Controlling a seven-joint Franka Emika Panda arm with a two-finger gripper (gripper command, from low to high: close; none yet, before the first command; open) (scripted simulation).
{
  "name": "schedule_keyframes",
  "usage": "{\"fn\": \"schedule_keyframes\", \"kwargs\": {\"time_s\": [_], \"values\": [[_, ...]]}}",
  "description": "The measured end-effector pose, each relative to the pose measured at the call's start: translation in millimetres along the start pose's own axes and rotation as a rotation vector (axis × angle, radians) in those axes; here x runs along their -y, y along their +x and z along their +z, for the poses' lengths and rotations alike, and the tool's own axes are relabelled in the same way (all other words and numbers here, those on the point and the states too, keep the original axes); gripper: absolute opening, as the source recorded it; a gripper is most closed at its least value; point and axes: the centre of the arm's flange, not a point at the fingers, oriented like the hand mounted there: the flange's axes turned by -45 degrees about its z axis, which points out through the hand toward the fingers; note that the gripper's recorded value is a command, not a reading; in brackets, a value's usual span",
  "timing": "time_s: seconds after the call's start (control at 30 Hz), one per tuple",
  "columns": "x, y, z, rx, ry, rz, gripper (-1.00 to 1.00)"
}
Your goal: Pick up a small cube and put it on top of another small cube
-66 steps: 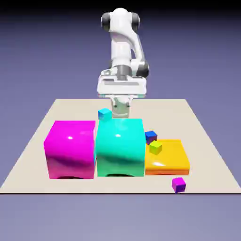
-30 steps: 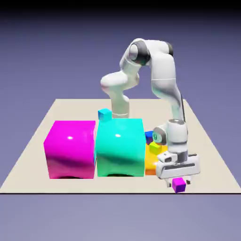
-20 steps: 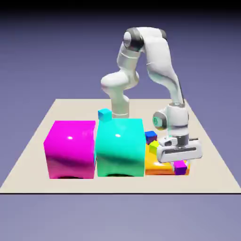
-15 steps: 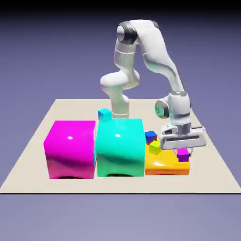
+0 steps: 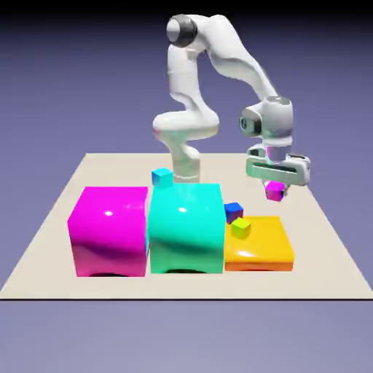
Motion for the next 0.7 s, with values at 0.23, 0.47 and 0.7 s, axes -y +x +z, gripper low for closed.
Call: {"fn": "schedule_keyframes", "kwargs": {"time_s": [0.23,0.47,0.7], "values": [[-54.4,-8.9,6.4,-0.169,-0.122,0.33,-1.0],[-86.5,1.4,40.6,-0.302,-0.181,0.532,-1.0],[-97.7,6.6,85.4,-0.294,-0.18,0.529,1.0]]}}
